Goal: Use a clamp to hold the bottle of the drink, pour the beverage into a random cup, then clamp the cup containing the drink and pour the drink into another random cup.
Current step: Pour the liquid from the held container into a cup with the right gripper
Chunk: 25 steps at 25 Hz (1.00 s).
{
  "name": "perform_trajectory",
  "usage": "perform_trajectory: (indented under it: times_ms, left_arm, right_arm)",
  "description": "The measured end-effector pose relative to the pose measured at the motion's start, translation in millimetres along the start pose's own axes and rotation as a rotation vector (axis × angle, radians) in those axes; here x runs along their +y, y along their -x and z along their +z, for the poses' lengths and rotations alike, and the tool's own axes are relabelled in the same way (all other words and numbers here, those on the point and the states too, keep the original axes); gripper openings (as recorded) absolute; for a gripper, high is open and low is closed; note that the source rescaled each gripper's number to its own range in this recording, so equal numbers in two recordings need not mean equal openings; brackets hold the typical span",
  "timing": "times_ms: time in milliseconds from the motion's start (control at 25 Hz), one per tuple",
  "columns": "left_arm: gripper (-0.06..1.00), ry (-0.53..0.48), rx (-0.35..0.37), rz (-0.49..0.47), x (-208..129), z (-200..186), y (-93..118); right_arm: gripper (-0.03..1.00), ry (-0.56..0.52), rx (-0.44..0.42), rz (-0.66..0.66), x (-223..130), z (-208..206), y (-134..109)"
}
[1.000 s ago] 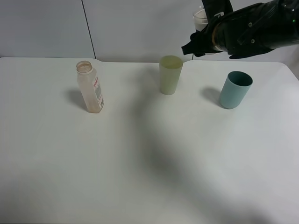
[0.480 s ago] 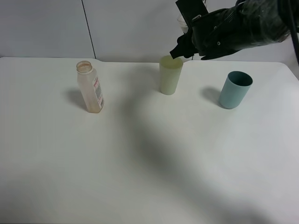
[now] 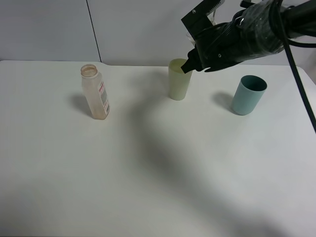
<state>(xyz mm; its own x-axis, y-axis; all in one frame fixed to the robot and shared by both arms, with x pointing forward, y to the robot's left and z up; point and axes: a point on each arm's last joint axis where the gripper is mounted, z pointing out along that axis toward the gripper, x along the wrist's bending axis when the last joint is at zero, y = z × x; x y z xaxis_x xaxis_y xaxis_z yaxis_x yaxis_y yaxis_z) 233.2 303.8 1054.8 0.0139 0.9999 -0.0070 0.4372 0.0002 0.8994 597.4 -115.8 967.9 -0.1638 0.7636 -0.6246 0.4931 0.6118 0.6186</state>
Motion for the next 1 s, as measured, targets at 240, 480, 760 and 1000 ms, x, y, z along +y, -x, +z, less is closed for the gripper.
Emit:
perform_trajectory:
  times_ms: [240,480,760,1000]
  left_arm:
    - [1.00,0.000,0.000,0.000,0.0,0.0,0.0]
    - [1.00,0.000,0.000,0.000,0.0,0.0,0.0]
    - [1.00,0.000,0.000,0.000,0.0,0.0,0.0]
    - [1.00,0.000,0.000,0.000,0.0,0.0,0.0]
  right_arm:
    - [0.00,0.024,-0.028,0.000,15.4,-7.0,0.3]
    - [0.00,0.049,-0.040,-0.032,26.7,-11.3,1.4]
    - [0.00,0.004,-0.063,-0.180,18.6,-2.9,-6.1]
    - [0.00,-0.020,-0.074,-0.295,14.9,0.9,-12.6]
